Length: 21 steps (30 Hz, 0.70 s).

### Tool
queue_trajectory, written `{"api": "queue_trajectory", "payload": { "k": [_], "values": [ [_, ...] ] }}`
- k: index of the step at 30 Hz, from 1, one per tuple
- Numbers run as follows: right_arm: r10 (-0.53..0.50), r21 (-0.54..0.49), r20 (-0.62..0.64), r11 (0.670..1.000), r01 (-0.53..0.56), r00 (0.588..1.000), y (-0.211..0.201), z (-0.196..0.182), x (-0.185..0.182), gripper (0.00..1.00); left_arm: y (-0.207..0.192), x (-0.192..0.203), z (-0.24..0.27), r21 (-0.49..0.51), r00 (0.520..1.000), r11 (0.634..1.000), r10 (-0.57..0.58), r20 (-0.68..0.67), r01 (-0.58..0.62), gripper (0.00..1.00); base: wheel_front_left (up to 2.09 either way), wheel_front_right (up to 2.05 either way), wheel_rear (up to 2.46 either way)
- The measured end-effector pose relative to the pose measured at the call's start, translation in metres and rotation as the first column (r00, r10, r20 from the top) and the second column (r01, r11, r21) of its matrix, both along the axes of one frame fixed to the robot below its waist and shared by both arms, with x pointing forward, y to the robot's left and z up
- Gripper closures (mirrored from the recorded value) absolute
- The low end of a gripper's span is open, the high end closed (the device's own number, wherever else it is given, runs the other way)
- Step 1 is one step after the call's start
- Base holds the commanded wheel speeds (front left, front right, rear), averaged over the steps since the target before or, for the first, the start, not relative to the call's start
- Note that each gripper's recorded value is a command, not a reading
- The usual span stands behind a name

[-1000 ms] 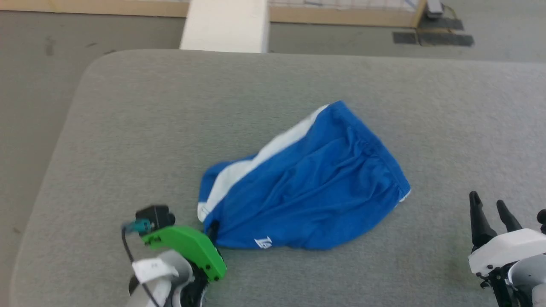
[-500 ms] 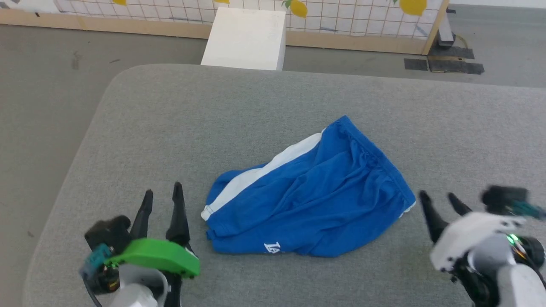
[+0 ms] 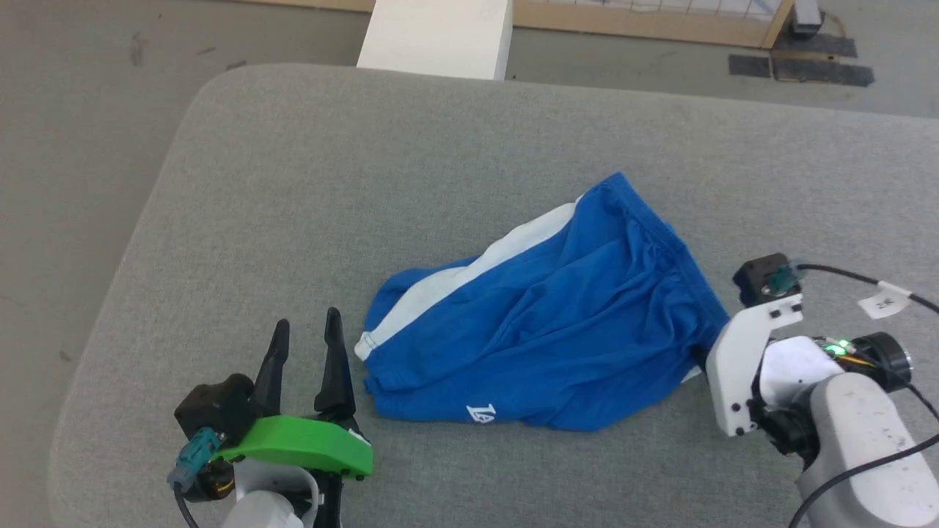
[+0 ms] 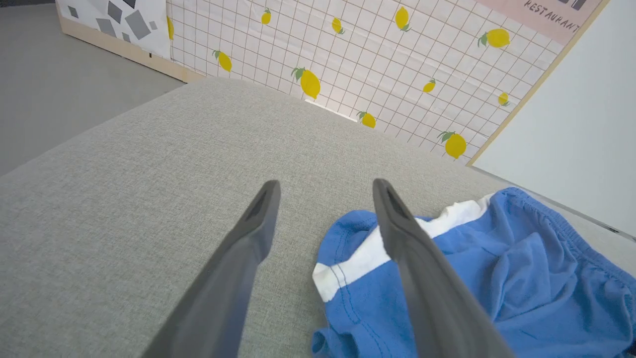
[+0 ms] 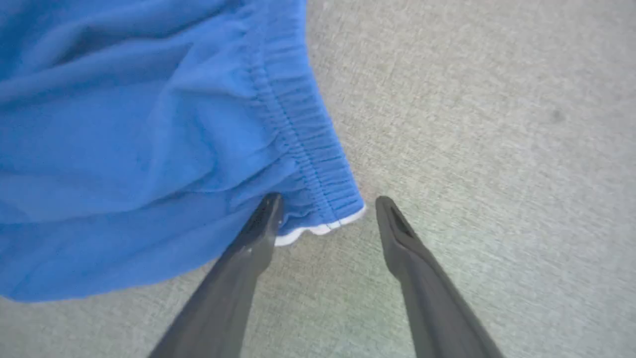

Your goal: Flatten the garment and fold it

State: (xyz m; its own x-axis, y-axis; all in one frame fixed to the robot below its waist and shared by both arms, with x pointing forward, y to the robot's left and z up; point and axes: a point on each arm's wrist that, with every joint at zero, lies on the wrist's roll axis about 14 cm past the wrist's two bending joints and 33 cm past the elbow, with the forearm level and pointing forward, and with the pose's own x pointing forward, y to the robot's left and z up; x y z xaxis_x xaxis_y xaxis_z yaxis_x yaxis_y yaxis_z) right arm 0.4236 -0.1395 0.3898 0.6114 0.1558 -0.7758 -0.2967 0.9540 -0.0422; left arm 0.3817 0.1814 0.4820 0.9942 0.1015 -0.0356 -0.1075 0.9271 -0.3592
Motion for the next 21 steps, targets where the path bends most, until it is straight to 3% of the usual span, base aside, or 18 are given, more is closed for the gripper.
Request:
{"api": "queue_trajectory", "payload": {
  "k": [6, 7, 8, 9, 15, 21],
  "values": [
    [0.060, 0.008, -0.013, 0.998, -0.060, 0.998, 0.018, -0.017, 0.002, 0.00, 0.004, 0.000, -0.009, -0.008, 1.000, 1.000, 0.011, -0.018, -0.011, 0.00, 0.00, 0.00, 0.00],
    [0.062, 0.015, -0.014, 0.998, -0.061, 0.998, 0.020, -0.017, 0.002, 0.56, 0.003, 0.001, -0.010, -0.005, 1.000, 1.000, 0.007, -0.019, -0.007, 0.00, 0.00, 0.00, 0.00],
    [0.060, 0.022, -0.015, 0.998, -0.060, 0.998, 0.020, -0.017, 0.002, 0.83, 0.002, 0.001, -0.010, -0.003, 1.000, 1.000, 0.001, -0.018, -0.001, 0.00, 0.00, 0.00, 0.00],
    [0.060, 0.032, -0.011, 0.998, -0.059, 0.998, 0.021, -0.016, 0.002, 1.00, 0.000, 0.001, -0.010, 0.001, 1.000, 1.000, -0.005, -0.019, 0.005, 0.00, 0.00, 0.00, 0.00],
    [-0.033, 0.136, 0.089, 0.990, 0.020, 0.995, 0.008, 0.007, 0.007, 1.00, -0.008, 0.001, -0.007, -0.004, 0.999, 0.999, -0.033, -0.004, 0.033, 0.00, 0.00, 0.00, 0.00],
    [-0.224, 0.178, 0.164, 0.965, 0.194, 0.961, -0.053, 0.036, -0.022, 1.00, -0.015, 0.001, -0.001, -0.006, 0.998, 0.998, -0.060, 0.018, 0.060, 0.00, 0.00, 0.00, 0.00]
  ]
}}
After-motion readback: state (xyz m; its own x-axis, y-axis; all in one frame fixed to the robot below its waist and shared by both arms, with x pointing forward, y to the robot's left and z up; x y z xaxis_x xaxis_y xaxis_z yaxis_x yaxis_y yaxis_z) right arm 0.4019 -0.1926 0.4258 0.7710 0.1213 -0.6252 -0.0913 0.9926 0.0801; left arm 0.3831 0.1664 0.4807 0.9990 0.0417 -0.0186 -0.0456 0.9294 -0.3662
